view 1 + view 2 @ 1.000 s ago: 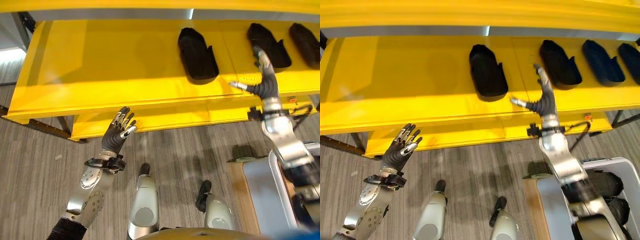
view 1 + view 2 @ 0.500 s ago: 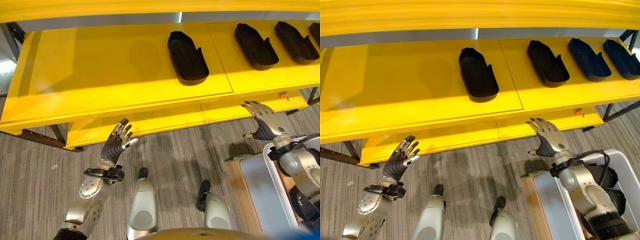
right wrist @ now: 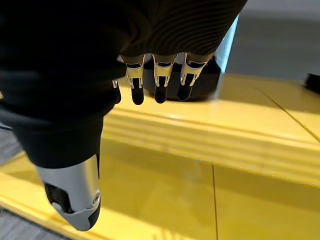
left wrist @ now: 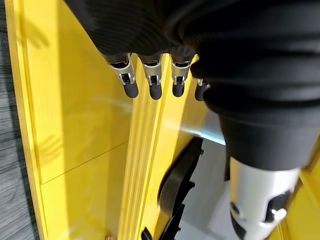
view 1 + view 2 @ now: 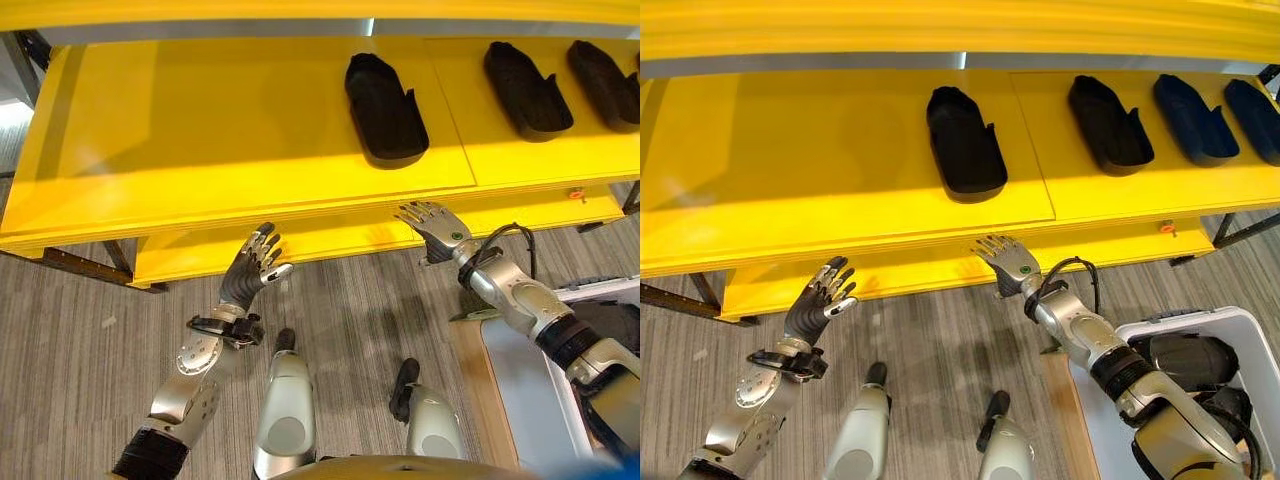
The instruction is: Move parts from the plastic box to the shelf.
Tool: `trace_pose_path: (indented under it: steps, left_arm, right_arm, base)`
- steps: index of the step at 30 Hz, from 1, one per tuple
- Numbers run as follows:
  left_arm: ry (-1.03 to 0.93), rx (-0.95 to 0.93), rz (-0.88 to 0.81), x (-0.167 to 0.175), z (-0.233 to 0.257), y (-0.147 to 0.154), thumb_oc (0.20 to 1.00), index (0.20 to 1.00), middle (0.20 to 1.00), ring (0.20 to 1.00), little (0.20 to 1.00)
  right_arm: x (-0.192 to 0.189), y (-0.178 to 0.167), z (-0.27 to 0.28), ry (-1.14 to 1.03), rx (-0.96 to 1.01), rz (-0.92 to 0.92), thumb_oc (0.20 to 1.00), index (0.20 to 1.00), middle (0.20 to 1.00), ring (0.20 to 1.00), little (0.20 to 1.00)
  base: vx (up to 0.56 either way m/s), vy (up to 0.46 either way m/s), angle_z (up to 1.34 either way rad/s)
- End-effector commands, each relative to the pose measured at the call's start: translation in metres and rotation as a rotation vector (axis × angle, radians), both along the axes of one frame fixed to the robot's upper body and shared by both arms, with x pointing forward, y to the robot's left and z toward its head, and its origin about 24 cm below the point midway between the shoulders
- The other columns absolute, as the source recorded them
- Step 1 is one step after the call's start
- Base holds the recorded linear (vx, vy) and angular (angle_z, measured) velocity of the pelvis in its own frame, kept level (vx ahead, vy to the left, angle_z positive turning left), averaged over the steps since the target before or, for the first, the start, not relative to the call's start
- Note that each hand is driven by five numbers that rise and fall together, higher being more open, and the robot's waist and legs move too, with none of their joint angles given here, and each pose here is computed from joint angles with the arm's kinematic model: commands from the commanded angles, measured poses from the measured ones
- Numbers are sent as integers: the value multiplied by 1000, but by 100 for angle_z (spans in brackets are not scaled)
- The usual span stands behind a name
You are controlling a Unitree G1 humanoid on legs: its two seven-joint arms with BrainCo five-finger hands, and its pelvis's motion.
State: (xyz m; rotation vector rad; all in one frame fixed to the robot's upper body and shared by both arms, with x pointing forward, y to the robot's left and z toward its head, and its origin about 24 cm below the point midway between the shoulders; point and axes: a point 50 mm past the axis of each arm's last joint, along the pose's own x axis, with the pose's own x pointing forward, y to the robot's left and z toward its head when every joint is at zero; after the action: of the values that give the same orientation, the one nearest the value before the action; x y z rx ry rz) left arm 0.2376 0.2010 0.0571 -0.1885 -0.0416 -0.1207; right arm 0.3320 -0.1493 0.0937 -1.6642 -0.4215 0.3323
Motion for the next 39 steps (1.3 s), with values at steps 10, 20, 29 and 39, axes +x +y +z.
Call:
trace_pose_path:
  steps: [10,20,29,39]
  left_arm:
    - [-104,-16,2,-5,16,-3,1000,1000,1000,1000,1000]
    - [-113,-18,12,-7,18,-1,1000,1000,1000,1000,1000]
    - [-117,-19,17,-7,19,0,1000,1000,1000,1000,1000]
    - [-119,-27,24,-8,19,1,1000,1000,1000,1000,1000]
  right_arm:
    - [9,12,28,-121,54,13,1000,1000,1000,1000,1000]
    - [18,3,35,-157,48,-43,1000,1000,1000,1000,1000]
    - [24,-7,53,-228,34,-82,1000,1000,1000,1000,1000]
    - [27,-14,64,-269,19,-103,1000,1000,1000,1000,1000]
  base:
    - [0,0,0]
    - [0,0,0]
    - [0,0,0]
    - [0,0,0]
